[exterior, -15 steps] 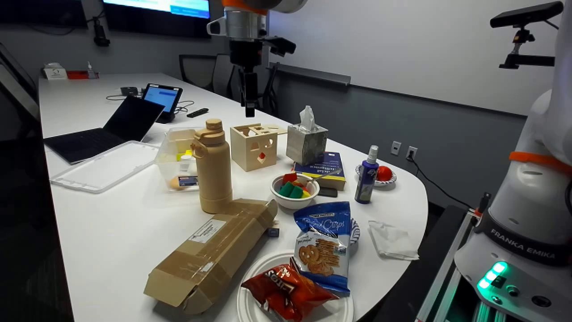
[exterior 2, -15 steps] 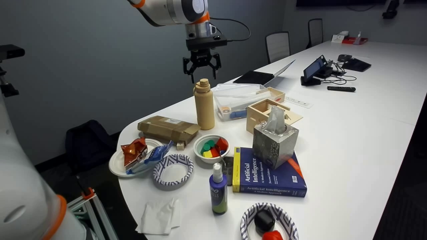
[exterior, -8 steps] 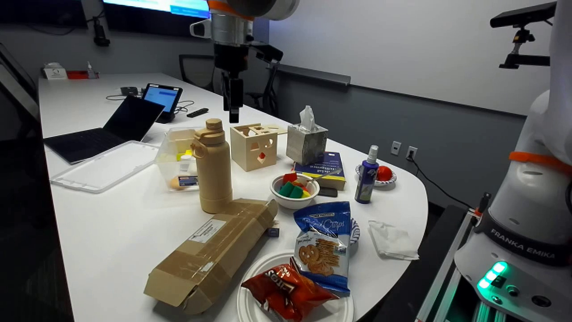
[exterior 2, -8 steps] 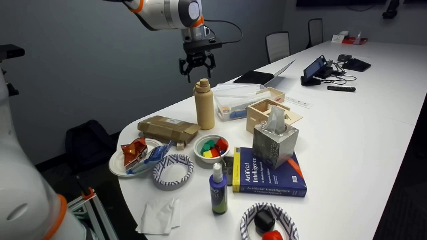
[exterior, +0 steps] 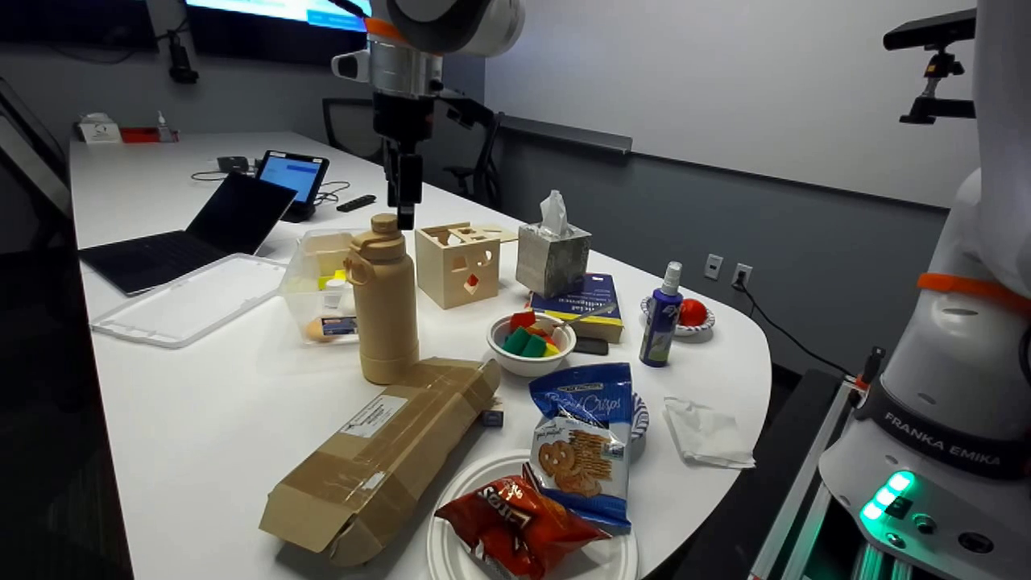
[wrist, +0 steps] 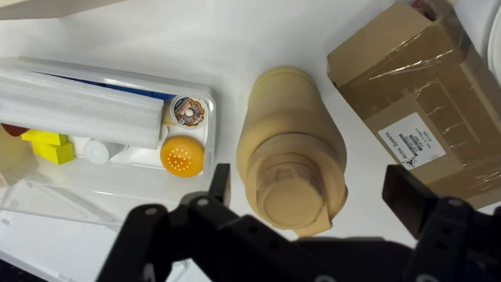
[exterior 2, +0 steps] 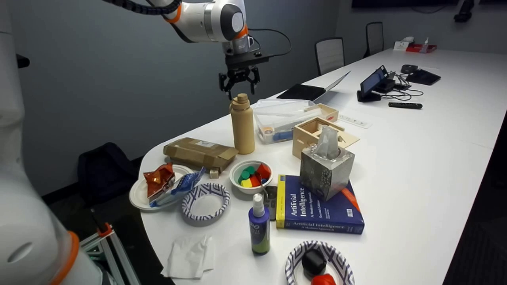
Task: Turn the lid on the beige bottle.
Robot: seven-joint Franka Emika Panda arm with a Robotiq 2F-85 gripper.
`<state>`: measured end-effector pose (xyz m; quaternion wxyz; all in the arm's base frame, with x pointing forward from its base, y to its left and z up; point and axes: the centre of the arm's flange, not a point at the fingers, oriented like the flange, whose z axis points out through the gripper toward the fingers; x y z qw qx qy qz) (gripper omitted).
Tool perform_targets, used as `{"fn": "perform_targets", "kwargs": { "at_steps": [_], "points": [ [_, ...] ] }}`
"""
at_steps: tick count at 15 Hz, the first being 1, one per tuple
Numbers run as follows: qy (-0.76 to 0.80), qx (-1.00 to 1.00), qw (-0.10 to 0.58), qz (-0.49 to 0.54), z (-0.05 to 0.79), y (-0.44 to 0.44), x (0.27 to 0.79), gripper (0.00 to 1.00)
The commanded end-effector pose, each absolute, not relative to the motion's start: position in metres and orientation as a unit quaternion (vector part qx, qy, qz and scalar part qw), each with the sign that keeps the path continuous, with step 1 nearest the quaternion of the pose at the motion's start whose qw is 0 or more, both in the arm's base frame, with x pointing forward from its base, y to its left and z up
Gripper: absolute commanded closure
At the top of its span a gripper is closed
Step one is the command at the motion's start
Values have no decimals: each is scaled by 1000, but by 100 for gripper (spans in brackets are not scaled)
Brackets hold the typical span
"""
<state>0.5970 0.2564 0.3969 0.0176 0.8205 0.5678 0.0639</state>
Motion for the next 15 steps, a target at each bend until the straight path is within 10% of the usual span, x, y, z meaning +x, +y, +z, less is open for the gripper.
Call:
{"fn": "perform_targets", "kwargs": {
  "at_steps": [1,10,15],
  "points": [
    [580,812,10,70,399,263,617,0],
    [584,810,4,61,396,266,630,0],
    [586,809,1,53,393,266,631,35]
  ]
}}
